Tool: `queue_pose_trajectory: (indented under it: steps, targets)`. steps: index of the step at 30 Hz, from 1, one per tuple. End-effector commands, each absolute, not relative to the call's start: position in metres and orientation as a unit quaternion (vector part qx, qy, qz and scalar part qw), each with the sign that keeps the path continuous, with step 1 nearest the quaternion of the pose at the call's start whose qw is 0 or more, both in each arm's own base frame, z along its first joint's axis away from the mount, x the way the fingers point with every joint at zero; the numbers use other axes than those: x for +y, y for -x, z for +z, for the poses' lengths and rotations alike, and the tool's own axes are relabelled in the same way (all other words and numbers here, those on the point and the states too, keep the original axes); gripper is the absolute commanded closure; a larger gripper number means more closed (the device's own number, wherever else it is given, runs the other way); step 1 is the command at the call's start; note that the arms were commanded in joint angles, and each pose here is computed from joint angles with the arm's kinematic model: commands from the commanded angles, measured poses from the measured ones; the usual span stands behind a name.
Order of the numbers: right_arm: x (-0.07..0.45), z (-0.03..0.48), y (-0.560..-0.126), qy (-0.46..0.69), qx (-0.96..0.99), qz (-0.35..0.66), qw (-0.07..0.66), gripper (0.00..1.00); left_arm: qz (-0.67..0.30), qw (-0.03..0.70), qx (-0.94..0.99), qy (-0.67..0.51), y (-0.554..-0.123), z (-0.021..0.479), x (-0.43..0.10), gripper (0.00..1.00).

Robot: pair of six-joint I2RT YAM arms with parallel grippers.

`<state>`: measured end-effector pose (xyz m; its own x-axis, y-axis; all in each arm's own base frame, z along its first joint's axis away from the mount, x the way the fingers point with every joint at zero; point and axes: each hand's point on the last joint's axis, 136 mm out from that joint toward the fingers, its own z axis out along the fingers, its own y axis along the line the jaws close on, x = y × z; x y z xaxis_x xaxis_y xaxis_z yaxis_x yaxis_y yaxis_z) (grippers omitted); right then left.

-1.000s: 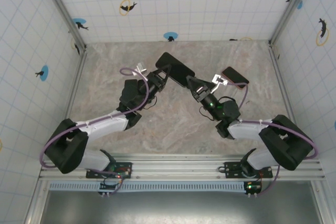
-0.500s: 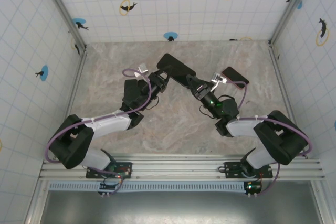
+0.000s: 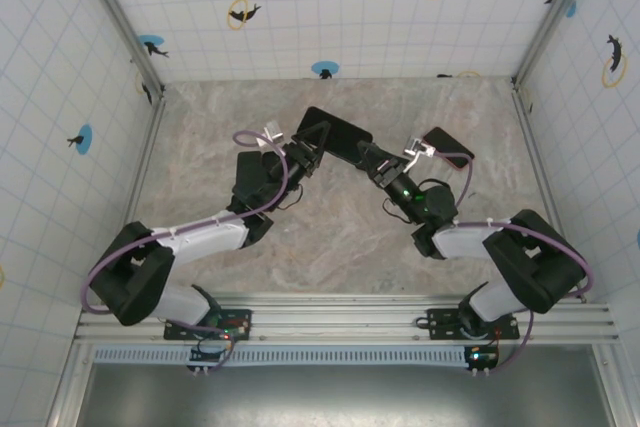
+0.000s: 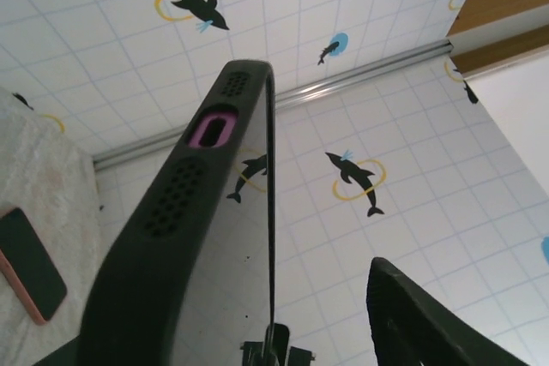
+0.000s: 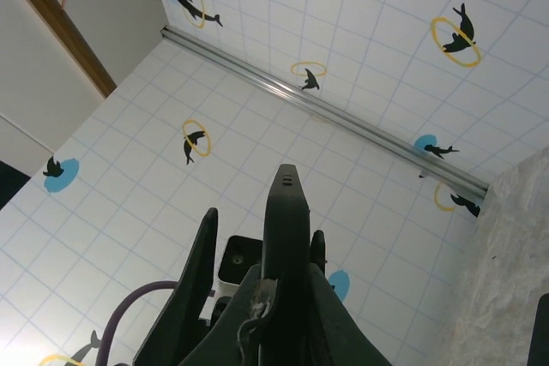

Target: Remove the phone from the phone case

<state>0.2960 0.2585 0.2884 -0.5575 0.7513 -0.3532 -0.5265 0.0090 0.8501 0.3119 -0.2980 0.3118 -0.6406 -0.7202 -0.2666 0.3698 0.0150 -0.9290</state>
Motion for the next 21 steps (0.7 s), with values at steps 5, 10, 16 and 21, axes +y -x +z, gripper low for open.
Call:
queue_pose_trajectory:
  steps: [5, 10, 16, 21]
  targets:
    - [0.239, 0.335, -0.28, -0.067, 0.474, 0.718, 0.505, 0.95, -0.654, 0.417, 0.618, 0.125, -0.311, 0.324, -0.299, 0.2]
    - [0.231, 0.338, -0.279, -0.063, 0.477, 0.71, 0.514, 0.98, -0.604, 0.427, 0.662, 0.124, -0.319, 0.312, -0.29, 0.11]
    - [0.228, 0.334, -0.281, -0.052, 0.493, 0.697, 0.519, 1.0, -0.566, 0.437, 0.693, 0.091, -0.321, 0.317, -0.284, 0.09]
    - [0.237, 0.327, -0.284, -0.004, 0.53, 0.675, 0.513, 1.0, -0.481, 0.451, 0.752, 0.02, -0.32, 0.317, -0.28, 0.09]
